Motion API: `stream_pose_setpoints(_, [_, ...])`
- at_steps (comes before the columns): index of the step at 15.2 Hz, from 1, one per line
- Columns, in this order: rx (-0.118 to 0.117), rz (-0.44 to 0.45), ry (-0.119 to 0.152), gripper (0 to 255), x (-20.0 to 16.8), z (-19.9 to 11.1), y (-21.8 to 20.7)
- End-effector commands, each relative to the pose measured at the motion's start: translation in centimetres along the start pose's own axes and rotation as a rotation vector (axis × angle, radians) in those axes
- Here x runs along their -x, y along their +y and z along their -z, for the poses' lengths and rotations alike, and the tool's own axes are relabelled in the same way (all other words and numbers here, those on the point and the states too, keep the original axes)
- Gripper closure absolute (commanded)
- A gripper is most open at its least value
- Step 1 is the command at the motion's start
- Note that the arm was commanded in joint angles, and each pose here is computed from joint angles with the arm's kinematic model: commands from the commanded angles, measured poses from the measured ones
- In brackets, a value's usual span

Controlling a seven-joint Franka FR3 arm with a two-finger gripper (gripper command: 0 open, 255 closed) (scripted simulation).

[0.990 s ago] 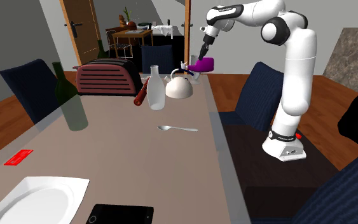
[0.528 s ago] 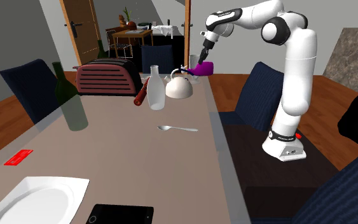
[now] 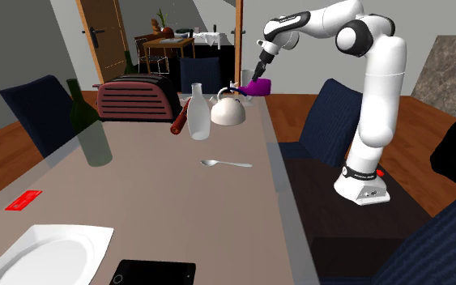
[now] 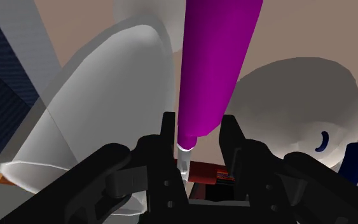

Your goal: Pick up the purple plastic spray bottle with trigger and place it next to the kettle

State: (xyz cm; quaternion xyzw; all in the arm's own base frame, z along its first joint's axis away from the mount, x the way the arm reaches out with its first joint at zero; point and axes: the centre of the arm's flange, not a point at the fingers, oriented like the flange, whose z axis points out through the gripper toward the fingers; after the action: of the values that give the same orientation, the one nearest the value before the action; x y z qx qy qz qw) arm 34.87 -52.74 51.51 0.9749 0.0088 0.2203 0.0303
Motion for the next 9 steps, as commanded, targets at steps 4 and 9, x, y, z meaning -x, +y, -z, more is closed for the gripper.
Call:
stream_pose_setpoints(4, [-0.071,-0.017,-0.065,255,2.1,-6.6,-0.6])
stream_pose_setpoints(9, [-0.071,-0.017,-0.065,255,2.1,-6.6,-0.6])
